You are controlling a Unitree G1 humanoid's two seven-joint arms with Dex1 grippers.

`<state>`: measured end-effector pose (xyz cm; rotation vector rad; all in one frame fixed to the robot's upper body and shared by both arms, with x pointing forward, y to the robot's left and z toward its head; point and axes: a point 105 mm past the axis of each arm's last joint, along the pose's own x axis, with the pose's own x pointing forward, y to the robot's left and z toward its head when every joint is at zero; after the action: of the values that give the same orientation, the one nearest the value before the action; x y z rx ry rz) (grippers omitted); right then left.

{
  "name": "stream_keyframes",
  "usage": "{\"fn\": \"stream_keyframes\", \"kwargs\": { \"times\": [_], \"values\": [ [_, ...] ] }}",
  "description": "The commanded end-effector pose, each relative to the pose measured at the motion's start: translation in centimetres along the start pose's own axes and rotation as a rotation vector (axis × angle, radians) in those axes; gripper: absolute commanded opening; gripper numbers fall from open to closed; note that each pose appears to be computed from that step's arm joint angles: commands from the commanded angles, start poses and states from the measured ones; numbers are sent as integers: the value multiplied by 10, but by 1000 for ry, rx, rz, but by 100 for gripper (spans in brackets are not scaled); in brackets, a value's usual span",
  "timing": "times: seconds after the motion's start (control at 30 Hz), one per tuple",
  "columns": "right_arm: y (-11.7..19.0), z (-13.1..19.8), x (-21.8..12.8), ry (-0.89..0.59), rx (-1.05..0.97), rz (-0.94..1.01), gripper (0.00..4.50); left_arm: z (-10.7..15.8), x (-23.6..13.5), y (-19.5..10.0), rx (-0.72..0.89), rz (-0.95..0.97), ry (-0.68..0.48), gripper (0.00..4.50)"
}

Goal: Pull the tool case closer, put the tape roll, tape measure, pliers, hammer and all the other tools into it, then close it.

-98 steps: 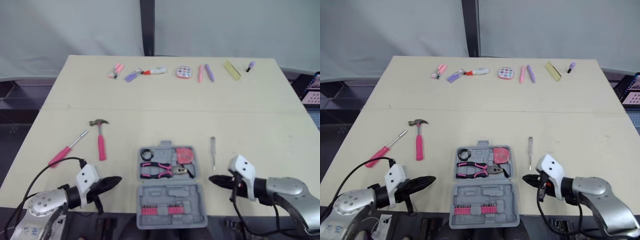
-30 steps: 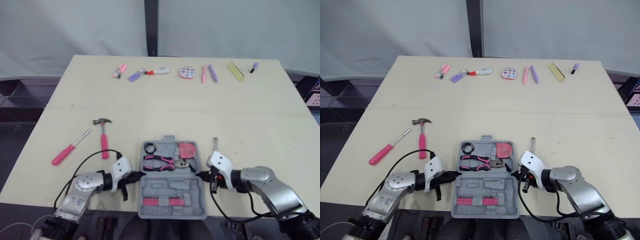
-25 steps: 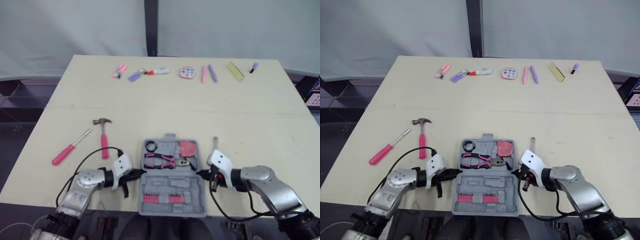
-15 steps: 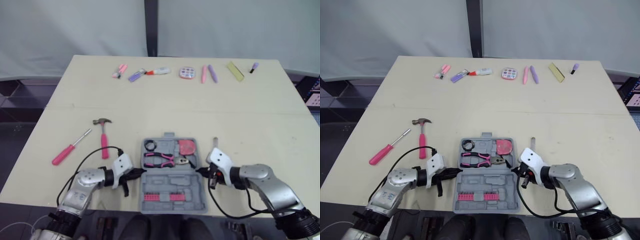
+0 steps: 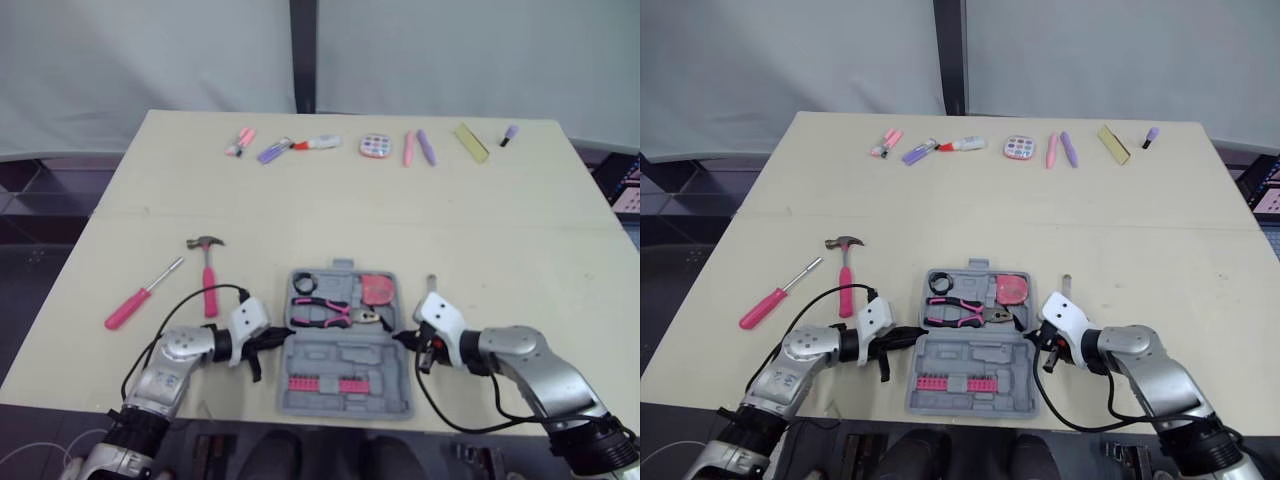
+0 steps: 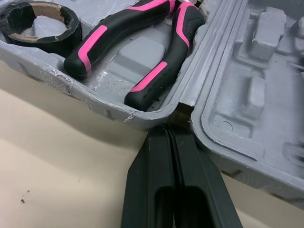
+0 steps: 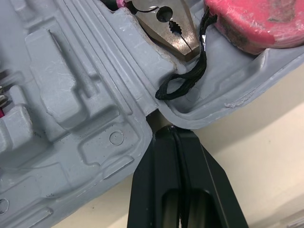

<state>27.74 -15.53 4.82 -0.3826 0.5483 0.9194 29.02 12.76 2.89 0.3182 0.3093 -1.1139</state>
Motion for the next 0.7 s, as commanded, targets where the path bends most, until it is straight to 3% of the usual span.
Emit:
{"fn": "stream_keyframes", "kwargs": {
  "times": [0.03, 0.7],
  "values": [
    [-7, 9, 1, -37, -21, -48, 6, 1, 1, 11, 5, 48, 10, 8],
    [-11, 11, 2, -42, -28, -64, 6, 4, 3, 23, 16, 65, 9, 8]
  ]
}}
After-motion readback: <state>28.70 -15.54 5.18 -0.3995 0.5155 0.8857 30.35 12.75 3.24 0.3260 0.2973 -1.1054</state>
